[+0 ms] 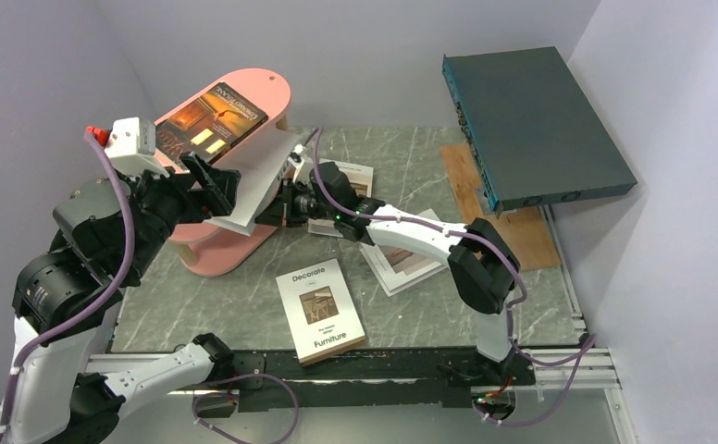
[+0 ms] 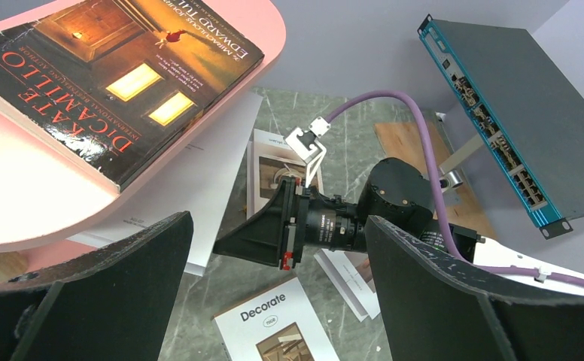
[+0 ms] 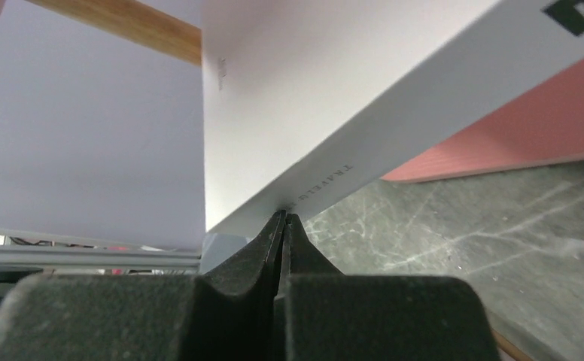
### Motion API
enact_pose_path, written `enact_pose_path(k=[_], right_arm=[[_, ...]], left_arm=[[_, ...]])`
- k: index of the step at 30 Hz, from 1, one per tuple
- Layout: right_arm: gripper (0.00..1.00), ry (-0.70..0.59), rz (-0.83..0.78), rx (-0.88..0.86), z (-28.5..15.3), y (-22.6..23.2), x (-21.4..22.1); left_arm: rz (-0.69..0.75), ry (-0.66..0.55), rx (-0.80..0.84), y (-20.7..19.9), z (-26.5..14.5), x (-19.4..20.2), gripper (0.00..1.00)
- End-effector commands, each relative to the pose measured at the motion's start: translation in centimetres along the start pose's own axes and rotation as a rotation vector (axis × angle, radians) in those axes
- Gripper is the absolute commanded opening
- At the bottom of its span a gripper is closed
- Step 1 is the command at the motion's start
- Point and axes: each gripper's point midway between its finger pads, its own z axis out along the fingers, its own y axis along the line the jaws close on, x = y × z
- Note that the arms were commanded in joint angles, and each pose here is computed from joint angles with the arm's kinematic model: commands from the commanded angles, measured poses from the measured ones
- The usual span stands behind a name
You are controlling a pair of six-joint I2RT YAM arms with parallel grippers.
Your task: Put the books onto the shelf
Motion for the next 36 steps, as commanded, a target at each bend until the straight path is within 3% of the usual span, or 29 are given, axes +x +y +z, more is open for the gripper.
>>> enact_pose_path(k=[1,21,27,31,36], right_arm=[[0.00,-0.010,-0.052,-0.093,1.0,3.4,-0.8],[0.00,0.102,-0.068,-0.246,5.0,6.2,1.2],[0.00,0.097,-0.171,-0.219,2.0,4.8,1.3],[0.00,-0.016,-0.186,-0.139,-1.8,1.6,-2.9],[0.26,-0.110,-0.126,-0.037,-4.8,-3.6,-8.3]], left_arm=[[-0.011,-0.041,-0.004,0.2,-0.6,-1.3,0.92],[-0.007,-0.035,-0.017,0.5,-0.6,-1.0,0.92],[-0.001,-0.032,-0.022,0.7,-0.7,-1.0,0.92],[-0.003,-0.037,-0.029,0.8,-0.6,-0.9,0.93],[-0.001,-0.037,-0.029,0.8,-0.7,-0.9,0.93]])
